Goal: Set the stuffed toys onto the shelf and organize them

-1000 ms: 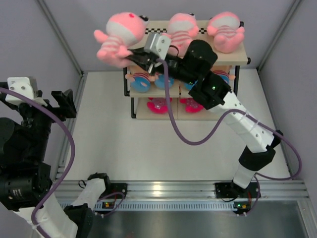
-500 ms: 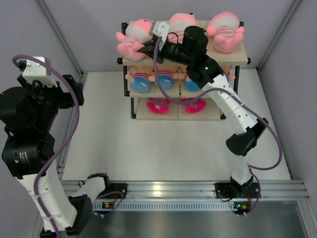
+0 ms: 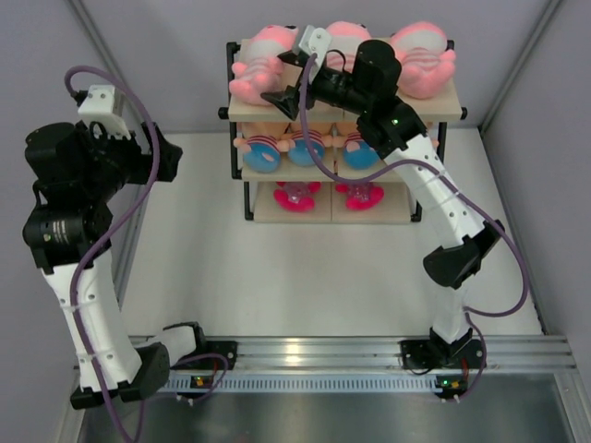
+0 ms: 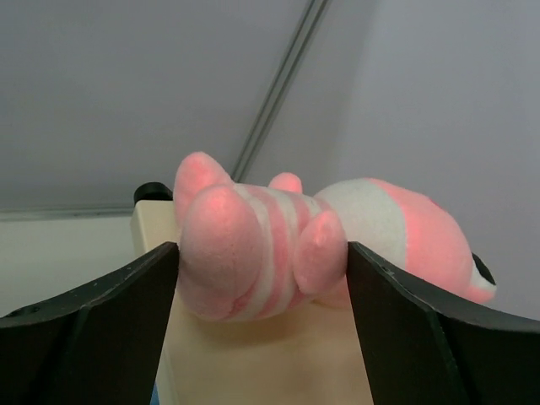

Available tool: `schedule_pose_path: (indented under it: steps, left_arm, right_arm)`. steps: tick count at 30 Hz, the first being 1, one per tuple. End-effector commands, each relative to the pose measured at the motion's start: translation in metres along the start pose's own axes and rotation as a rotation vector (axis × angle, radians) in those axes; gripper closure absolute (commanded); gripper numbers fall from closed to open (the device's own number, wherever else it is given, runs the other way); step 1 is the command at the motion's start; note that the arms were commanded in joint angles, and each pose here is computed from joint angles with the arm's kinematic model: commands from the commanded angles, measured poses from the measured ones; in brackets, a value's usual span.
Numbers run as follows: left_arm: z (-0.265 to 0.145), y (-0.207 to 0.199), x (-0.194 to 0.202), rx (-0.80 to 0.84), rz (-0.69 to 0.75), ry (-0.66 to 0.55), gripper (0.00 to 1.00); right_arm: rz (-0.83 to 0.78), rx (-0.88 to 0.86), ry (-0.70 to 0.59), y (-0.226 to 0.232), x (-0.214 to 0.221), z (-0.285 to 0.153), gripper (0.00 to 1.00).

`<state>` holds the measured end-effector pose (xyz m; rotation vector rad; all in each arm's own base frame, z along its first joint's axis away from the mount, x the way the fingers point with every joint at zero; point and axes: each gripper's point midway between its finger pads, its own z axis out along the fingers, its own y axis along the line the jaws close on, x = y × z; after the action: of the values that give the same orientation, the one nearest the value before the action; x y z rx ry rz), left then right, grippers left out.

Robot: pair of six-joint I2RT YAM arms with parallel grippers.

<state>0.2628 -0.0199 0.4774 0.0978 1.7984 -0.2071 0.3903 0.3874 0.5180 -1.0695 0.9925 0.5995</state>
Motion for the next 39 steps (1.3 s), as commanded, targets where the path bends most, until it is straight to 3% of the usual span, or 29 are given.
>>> schedule_pose_path:
  steps: [1,6,12,19,23,24,26,27,29,30,31,33,36,39]
  left_arm:
    - [0.022,-0.008,0.006,0.081,-0.055,0.025,0.11]
    - [0.031,-0.011,0.007,0.12,-0.06,0.032,0.11]
    - [0.039,-0.014,0.006,0.153,-0.066,0.031,0.12]
    - [0.05,-0.001,0.023,0.095,-0.039,0.071,0.12]
    - [0.051,0.0,0.037,0.096,-0.037,0.098,0.12]
    - [0.052,0.003,0.043,0.092,-0.016,0.111,0.12]
    - [0.049,0.004,0.047,0.081,-0.003,0.116,0.11]
    - [0.05,0.008,0.053,0.065,0.003,0.13,0.11]
    - [0.048,0.011,0.06,0.054,0.02,0.14,0.11]
    - [0.051,0.014,0.072,0.045,0.017,0.168,0.11]
    - [0.051,0.015,0.077,0.039,0.02,0.178,0.11]
    - [0.054,0.019,0.099,0.031,0.026,0.227,0.11]
    - [0.055,0.027,0.129,0.004,0.039,0.291,0.09]
    - [0.058,0.033,0.16,0.002,0.061,0.346,0.09]
  right_arm:
    - [-0.06,0.053,-0.065,-0.013,-0.038,-0.017,0.19]
    - [-0.084,0.096,-0.091,-0.019,-0.056,-0.028,0.12]
    - [-0.099,0.146,-0.211,-0.023,-0.116,-0.056,0.01]
    - [-0.1,0.252,-0.273,-0.03,-0.168,-0.101,0.01]
    - [-0.097,0.349,-0.236,-0.029,-0.177,-0.142,0.01]
    - [-0.072,0.361,-0.175,-0.026,-0.155,-0.144,0.01]
    - [-0.059,0.482,-0.15,-0.028,-0.165,-0.188,0.01]
    - [-0.027,0.516,-0.079,-0.026,-0.139,-0.194,0.0]
    - [0.026,0.725,-0.004,-0.034,-0.129,-0.25,0.01]
    - [0.076,0.87,0.107,-0.04,-0.089,-0.271,0.01]
    - [0.098,0.962,0.095,-0.036,-0.094,-0.307,0.01]
    - [0.186,1.103,0.192,-0.025,-0.05,-0.339,0.01]
    - [0.287,1.366,0.269,0.0,-0.016,-0.417,0.01]
    - [0.303,1.431,0.436,0.028,0.042,-0.441,0.0]
